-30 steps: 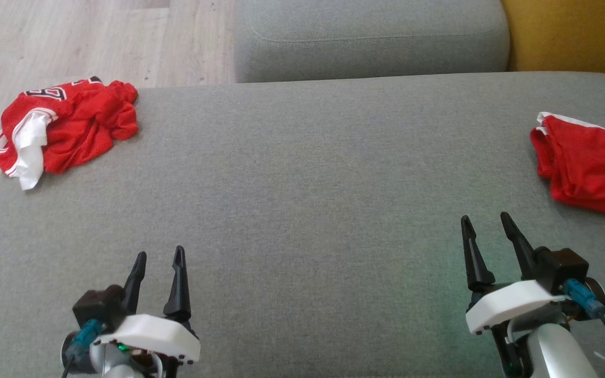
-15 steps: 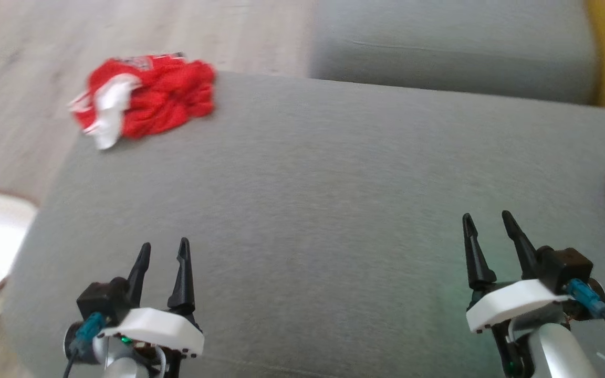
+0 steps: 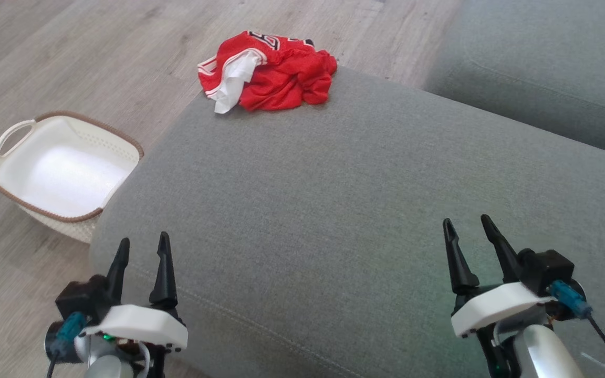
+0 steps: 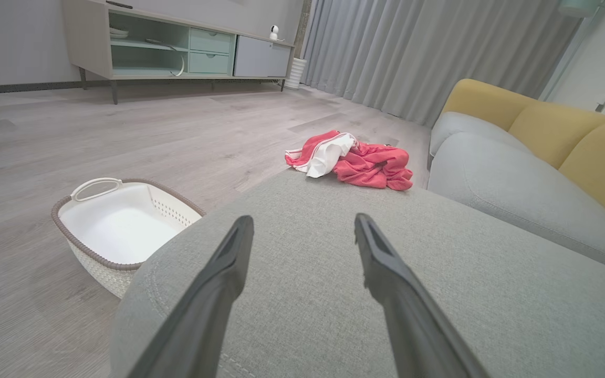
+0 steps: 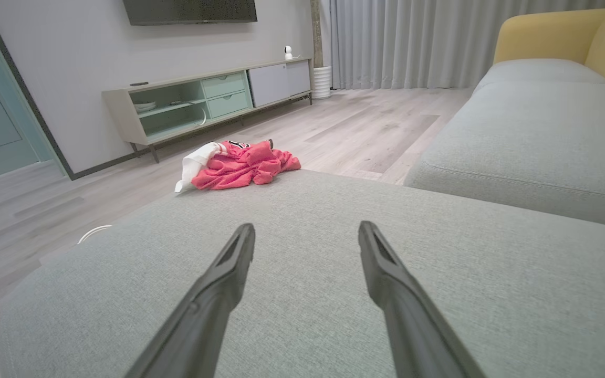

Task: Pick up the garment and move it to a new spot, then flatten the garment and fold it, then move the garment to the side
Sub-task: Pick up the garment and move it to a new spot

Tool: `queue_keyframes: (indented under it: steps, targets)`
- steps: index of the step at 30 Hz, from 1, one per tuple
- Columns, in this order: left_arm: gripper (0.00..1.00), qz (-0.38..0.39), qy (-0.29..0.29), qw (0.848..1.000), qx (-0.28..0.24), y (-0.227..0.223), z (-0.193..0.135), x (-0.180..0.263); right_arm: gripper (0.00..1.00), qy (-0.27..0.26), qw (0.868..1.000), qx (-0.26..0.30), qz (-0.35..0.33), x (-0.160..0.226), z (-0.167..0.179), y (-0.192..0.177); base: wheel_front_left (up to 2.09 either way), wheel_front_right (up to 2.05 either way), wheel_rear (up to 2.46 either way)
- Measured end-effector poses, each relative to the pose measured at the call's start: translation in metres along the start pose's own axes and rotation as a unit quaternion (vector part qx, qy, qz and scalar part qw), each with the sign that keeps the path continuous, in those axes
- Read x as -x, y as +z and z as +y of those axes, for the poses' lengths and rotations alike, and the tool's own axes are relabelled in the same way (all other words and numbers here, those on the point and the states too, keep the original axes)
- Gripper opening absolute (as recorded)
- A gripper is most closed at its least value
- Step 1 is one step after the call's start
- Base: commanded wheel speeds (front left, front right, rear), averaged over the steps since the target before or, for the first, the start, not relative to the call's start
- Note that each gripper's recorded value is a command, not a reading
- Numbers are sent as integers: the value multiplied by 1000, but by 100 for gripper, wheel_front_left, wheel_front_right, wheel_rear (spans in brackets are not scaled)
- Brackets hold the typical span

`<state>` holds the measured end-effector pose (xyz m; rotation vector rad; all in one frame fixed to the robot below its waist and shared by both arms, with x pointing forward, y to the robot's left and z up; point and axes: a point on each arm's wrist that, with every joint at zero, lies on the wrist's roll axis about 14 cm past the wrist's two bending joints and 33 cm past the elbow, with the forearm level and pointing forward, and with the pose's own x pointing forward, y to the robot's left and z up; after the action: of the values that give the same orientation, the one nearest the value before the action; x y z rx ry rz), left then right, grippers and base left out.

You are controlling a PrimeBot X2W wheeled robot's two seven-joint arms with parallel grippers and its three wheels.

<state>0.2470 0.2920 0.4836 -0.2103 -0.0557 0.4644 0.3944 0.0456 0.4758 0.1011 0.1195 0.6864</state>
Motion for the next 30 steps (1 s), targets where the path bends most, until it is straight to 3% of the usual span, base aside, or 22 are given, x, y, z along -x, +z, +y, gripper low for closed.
queue_keyframes:
  steps: [18, 23, 30]
  targets:
    - [100, -29, 24, 999, -9, 21, 14, -12, 100, -13, 1000, -2, -6, -3, -12, -1, 0, 0, 0]
    - [100, -78, 28, 995, -52, 61, 23, -51, 100, -20, 1000, 5, -13, -14, -26, 4, 0, 0, 0]
    - [100, -182, -50, 973, -135, 153, -16, -142, 100, -57, 998, 25, -31, -21, -63, 15, 0, 0, 0]
